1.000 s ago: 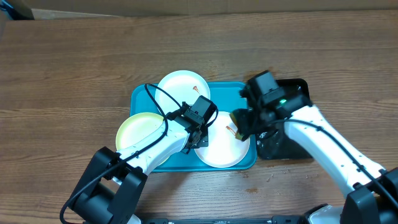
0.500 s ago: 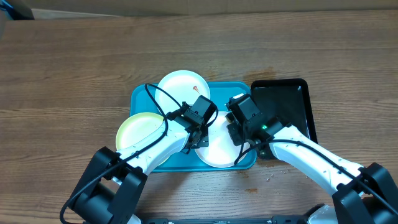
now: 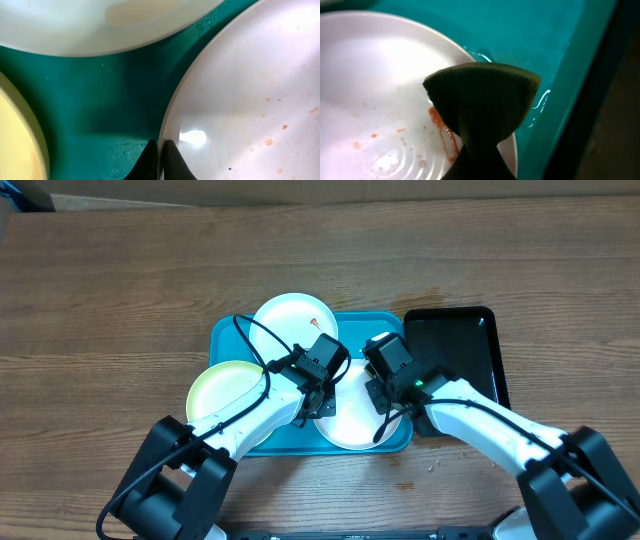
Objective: Clean dirty plates on tray and stack at the side
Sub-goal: 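Scrub the white plate held by the left gripper with the sponge, then return the sponge to the black tray and release it, then lift the white plate off the teal tray with the left gripper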
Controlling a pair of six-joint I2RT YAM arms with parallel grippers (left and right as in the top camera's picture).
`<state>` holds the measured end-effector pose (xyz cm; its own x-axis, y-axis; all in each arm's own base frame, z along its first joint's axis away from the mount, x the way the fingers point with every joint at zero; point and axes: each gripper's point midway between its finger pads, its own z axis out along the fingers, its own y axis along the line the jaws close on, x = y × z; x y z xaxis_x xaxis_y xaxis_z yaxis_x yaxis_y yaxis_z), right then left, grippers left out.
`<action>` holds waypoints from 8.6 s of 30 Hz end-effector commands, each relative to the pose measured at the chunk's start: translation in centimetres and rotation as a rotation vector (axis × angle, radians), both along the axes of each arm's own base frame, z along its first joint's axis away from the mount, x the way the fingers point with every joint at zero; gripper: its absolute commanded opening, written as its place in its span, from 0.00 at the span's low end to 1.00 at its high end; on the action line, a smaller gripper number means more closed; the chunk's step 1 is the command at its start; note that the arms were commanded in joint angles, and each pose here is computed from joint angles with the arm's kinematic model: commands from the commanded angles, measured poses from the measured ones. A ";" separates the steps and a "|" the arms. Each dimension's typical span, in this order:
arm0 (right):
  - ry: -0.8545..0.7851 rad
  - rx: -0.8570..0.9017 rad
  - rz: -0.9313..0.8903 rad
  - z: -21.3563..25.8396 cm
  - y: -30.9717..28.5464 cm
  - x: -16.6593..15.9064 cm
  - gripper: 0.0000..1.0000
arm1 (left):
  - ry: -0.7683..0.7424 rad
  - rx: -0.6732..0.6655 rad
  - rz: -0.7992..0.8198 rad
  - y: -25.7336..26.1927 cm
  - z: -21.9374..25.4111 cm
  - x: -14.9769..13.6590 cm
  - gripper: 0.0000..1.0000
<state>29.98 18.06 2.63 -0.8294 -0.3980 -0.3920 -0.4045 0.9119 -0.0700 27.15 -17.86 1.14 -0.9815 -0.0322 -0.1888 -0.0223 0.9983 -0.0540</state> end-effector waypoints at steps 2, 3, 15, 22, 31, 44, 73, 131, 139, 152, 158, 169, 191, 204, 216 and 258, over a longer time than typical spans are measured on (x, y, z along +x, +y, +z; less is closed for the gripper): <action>0.029 -0.030 0.006 -2.1 -0.1 0.0 0.04 | 0.020 0.005 -0.018 0.1 -0.5 -0.3 0.04; 0.033 -0.032 0.006 -2.5 -0.1 0.0 0.04 | 0.020 0.005 -0.018 0.1 -0.5 -0.3 0.04; 0.204 0.125 0.078 -4.6 3.0 -2.7 0.04 | 0.020 0.004 -0.018 0.1 -0.5 -0.3 0.04; 0.239 0.150 0.090 -4.6 3.4 -3.4 0.04 | 0.020 0.004 -0.018 0.1 -0.5 -0.3 0.04; 0.291 0.140 0.091 -4.9 3.0 -4.6 0.04 | 0.019 0.004 -0.018 0.1 -0.5 -0.3 0.04; 0.383 0.188 0.122 -4.8 3.7 -6.5 0.04 | 0.019 0.004 -0.018 0.1 -0.5 -0.3 0.04; 0.512 0.667 0.145 9.9 4.3 -0.6 0.04 | 0.020 0.004 -0.018 0.1 -0.5 -0.3 0.04; 0.310 0.118 -0.646 8.3 -15.0 5.1 1.00 | 0.024 0.000 -0.029 -0.2 0.3 -0.3 0.05; 0.290 0.098 -0.690 8.3 -16.7 5.4 1.00 | 0.080 -0.025 -0.034 -0.8 -0.9 -1.0 0.34; 0.290 0.099 -0.693 8.3 -16.8 5.4 1.00 | 0.142 -0.035 0.013 -0.8 -2.8 -1.3 0.04; 0.290 0.099 -0.693 8.3 -16.8 5.4 1.00 | 0.100 -0.114 0.035 -1.1 -0.1 0.1 0.04; 0.290 0.099 -0.693 8.3 -16.8 5.4 1.00 | 0.035 -0.300 0.057 -0.7 5.4 1.6 0.04; 0.146 0.195 -0.651 9.2 -15.9 9.4 1.00 | -0.047 -0.328 0.008 -1.8 11.7 4.2 0.04; 0.066 0.401 -0.919 11.0 -27.2 10.4 1.00 | -0.109 -0.318 -0.010 -3.2 13.3 6.2 0.04; -0.004 0.467 -1.273 11.1 -40.8 4.5 1.00 | -0.237 -0.289 -0.086 -9.2 13.2 11.1 0.04; -0.015 0.469 -1.321 11.1 -42.4 3.4 1.00 | -1.234 0.779 -0.533 -20.0 32.8 5.1 0.04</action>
